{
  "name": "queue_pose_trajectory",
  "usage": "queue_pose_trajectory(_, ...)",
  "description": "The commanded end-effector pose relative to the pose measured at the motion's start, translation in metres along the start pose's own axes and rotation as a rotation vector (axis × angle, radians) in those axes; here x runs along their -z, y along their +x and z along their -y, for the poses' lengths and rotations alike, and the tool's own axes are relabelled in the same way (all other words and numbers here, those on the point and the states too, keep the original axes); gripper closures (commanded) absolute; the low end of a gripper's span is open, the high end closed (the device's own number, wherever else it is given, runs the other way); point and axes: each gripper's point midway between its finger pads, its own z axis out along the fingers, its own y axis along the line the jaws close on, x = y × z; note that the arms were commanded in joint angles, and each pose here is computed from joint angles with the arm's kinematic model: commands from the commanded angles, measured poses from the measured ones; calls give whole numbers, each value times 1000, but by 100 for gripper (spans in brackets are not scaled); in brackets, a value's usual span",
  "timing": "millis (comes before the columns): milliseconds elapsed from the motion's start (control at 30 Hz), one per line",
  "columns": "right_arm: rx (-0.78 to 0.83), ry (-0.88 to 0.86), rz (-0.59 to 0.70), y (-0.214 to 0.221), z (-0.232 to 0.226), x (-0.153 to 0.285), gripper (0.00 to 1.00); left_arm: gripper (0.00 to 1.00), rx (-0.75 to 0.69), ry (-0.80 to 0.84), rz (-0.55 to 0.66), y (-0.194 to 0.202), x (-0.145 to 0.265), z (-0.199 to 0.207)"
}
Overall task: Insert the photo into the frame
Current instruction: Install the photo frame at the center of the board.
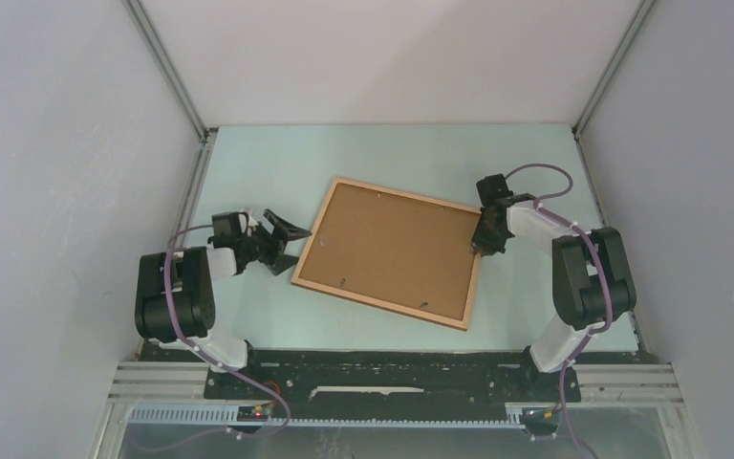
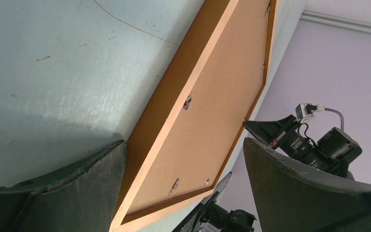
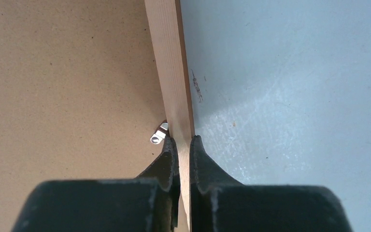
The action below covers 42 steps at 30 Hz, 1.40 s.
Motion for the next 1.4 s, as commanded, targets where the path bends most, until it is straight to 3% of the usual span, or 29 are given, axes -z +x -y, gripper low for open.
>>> queue_pose_trajectory(0, -85, -142, 22, -9, -42, 9, 85, 4, 8, 27, -32, 12, 5, 4)
queue_pose_trajectory(133, -62, -144, 50, -12, -40, 21, 41, 4, 11, 30, -30, 12, 5, 5)
queue_pose_trajectory(200, -70, -146, 52, -16, -38, 20, 35, 4, 9, 36, -30, 12, 5, 6)
queue_pose_trajectory(467, -82, -90, 69, -36, -34, 12, 35, 4, 5, 42, -30, 12, 6, 7)
queue_pose_trajectory(633, -76, -48, 71, -39, -29, 7, 52, 4, 5, 44, -28, 12, 6, 8)
queue_pose_trajectory(700, -68, -34, 70, -37, -27, 6, 54, 4, 6, 44, -27, 12, 6, 8)
queue_pose_trajectory(1100, -21, 59, 67, -32, -11, 2, 38, 4, 8, 44, -26, 11, 6, 8)
queue_pose_trajectory(1367, -22, 73, 52, -31, -4, -3, 35, 4, 7, 44, -28, 12, 5, 8)
